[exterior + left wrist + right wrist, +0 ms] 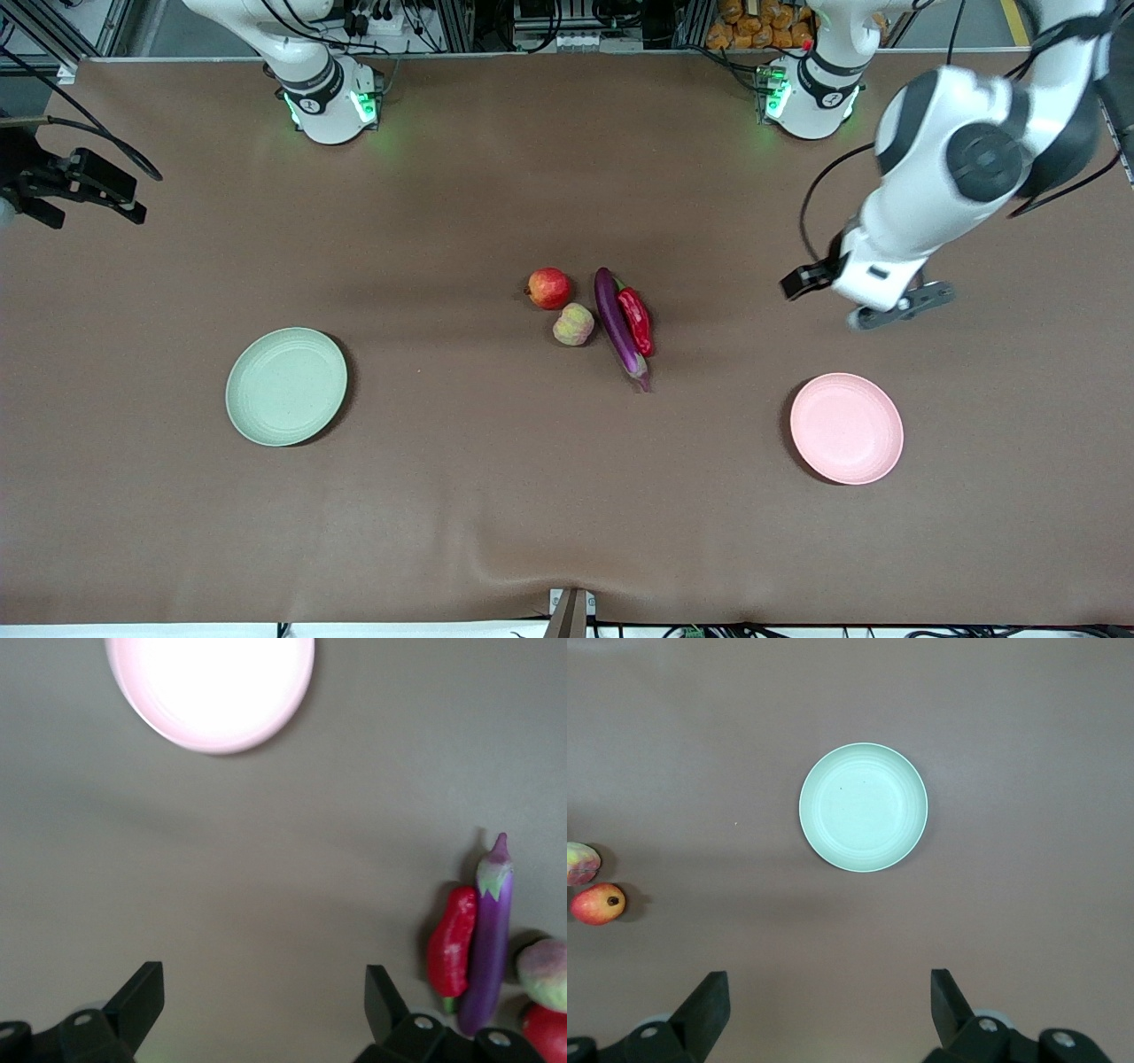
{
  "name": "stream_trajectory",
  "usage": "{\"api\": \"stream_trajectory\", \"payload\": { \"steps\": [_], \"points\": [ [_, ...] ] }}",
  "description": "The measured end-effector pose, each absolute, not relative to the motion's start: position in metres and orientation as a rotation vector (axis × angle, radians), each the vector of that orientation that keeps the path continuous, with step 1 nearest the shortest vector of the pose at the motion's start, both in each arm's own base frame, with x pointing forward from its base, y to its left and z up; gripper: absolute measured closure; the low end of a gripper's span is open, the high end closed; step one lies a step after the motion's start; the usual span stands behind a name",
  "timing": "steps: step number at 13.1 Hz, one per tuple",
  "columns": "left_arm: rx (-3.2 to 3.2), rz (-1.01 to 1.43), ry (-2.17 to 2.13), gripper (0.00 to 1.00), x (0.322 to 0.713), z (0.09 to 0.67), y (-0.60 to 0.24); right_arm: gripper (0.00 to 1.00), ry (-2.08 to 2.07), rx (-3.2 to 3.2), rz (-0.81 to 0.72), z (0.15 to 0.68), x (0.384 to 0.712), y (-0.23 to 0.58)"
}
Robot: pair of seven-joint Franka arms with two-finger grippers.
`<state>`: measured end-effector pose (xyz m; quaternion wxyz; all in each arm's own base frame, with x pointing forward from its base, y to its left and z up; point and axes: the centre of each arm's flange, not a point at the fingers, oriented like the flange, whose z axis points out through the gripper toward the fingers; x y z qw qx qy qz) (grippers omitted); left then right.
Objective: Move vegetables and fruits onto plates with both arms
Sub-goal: 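Reach the left gripper to the red chili pepper and grasp it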
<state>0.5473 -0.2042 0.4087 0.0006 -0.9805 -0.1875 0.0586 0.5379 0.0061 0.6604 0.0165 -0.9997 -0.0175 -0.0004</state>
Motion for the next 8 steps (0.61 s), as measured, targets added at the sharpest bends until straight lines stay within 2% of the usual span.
{"api": "stream_trajectory", "payload": {
  "steps": [5, 8],
  "points": [
    [-3.096, 0.288, -0.686, 0.0, 0.533, 0.29, -0.302, 0.0, -0.054, -3.108, -0.001, 0.66, 0.538, 0.006],
    [-3.155, 0.262, -0.726, 0.0, 0.532, 0.245, -0.331, 0.0, -0.054, -3.108, -0.001, 0.66, 0.538, 0.006]
  ]
}}
